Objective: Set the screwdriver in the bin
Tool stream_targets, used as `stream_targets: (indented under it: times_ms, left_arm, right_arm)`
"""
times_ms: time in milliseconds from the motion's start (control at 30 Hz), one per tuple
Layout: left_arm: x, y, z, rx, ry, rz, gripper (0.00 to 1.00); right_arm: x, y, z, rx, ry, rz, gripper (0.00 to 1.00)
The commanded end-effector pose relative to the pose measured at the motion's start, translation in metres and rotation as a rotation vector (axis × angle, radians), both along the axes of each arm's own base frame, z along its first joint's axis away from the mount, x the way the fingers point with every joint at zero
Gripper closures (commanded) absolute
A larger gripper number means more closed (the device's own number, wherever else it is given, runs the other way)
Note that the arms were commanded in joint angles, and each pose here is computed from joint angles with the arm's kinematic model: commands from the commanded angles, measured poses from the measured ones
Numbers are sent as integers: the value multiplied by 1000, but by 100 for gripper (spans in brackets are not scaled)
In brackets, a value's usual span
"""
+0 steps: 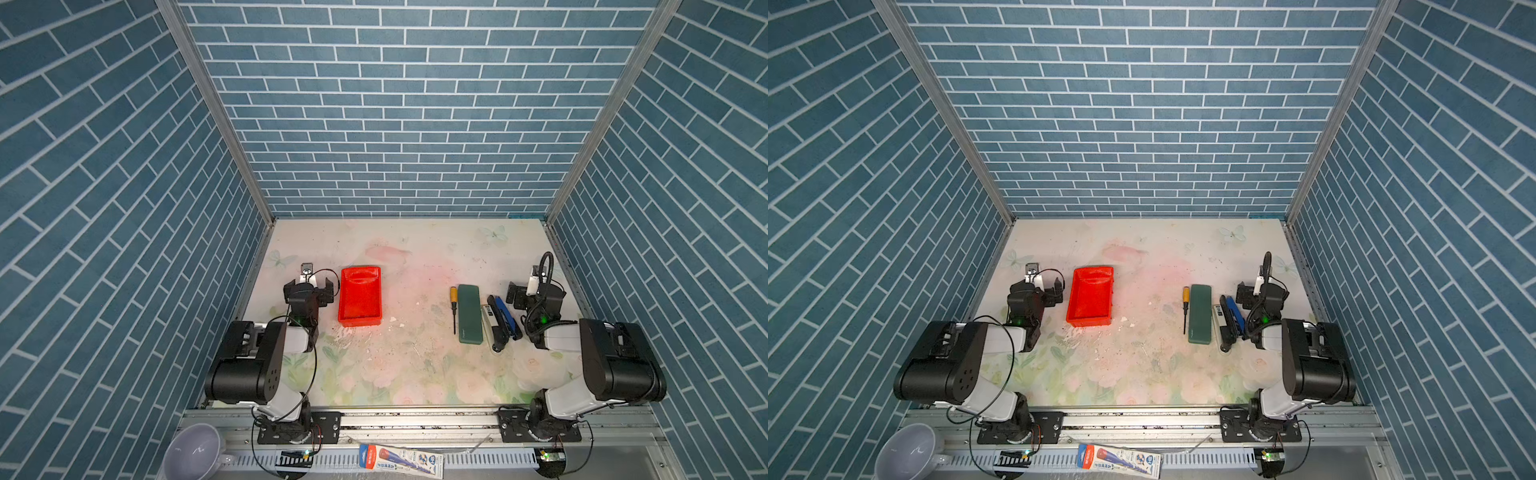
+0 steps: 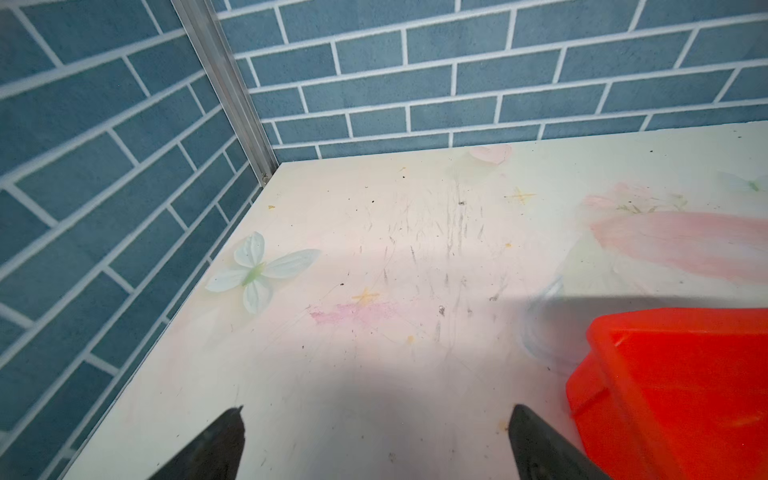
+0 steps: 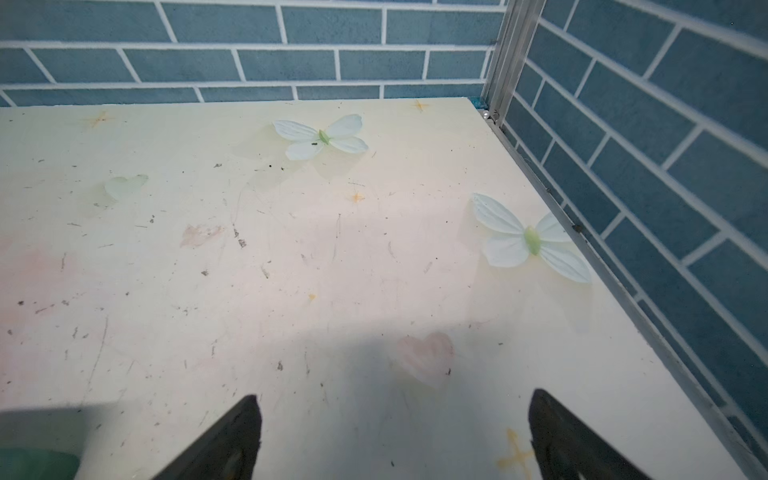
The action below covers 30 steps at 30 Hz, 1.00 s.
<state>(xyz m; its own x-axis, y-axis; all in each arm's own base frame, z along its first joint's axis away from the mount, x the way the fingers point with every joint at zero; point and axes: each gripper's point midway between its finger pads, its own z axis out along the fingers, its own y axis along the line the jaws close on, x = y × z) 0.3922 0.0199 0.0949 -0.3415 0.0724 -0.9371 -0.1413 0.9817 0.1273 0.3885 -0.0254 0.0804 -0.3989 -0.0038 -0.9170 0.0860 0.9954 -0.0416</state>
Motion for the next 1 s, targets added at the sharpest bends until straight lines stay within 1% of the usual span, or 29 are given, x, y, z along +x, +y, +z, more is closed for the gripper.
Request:
stream_targets:
  times_ms: [0, 967]
  left_arm:
    - [-1, -1, 0, -6, 2, -7, 0]
    - [-1, -1, 1, -6, 0, -7, 0]
  right_arm:
    - [7, -2, 8, 23, -31, -19, 1]
    - [6, -2, 9, 24, -33, -19, 1]
